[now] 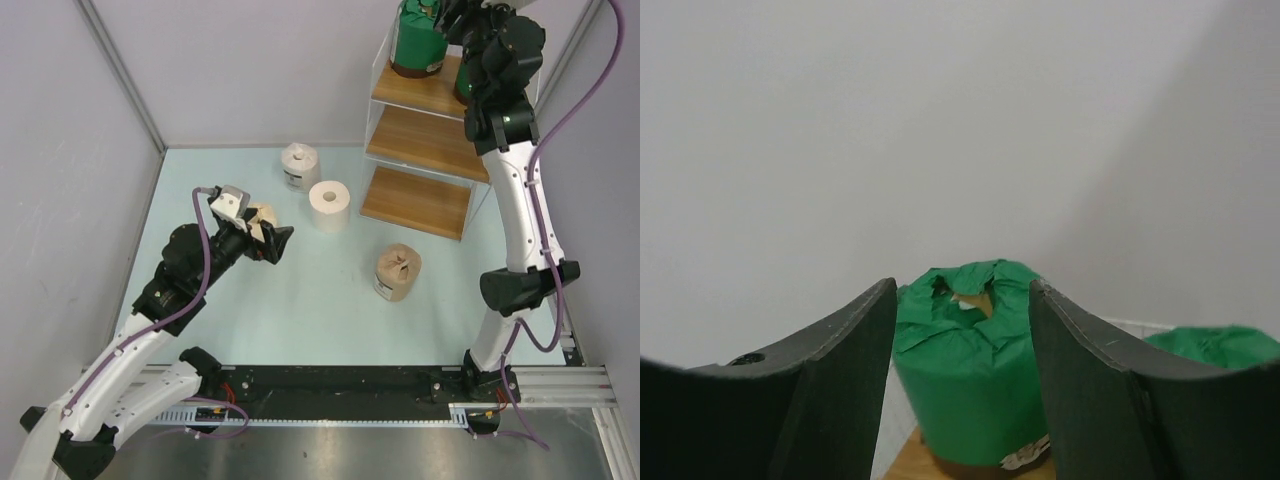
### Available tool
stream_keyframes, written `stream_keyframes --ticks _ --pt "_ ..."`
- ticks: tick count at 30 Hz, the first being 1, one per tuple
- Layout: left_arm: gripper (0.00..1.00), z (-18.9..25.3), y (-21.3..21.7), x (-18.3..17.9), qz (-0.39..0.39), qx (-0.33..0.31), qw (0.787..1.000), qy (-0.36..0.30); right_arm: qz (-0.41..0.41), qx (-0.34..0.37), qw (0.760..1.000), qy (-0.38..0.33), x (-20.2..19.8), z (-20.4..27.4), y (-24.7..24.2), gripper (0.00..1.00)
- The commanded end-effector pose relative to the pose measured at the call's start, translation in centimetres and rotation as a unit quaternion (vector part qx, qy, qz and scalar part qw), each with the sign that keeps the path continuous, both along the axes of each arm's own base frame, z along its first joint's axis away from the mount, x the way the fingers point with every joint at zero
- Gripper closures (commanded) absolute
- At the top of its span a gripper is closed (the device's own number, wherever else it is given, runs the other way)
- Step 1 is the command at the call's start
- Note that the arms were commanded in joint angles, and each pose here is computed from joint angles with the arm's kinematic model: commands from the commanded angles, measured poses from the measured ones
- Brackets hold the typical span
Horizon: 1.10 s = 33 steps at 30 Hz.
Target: Place and organize the paper towels onto the shelf
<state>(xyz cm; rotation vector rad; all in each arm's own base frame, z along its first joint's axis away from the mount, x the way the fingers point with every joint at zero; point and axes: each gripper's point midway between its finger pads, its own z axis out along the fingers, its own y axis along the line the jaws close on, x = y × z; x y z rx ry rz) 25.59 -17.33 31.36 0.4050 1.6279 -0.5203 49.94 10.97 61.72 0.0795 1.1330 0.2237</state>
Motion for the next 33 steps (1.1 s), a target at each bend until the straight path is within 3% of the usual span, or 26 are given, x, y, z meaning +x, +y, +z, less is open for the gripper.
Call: stream_keyframes --ticks 1,15,33 --pt "0.00 0.8 0.0 0.0 0.000 -0.016 1.000 -0.002 0.030 0.113 0.993 0.020 -4.1 1.3 0.0 0.40" --pt "0.00 0.4 0.5 -0.6 0.005 -0.020 1.000 0.000 0.056 0.218 0.970 0.088 -2.6 -1.7 1.6 0.43" --pt "0.00 -0.4 0.8 -0.5 0.010 -0.012 1.000 0.002 0.057 0.250 0.960 0.107 0.1 -3.9 2.1 0.48"
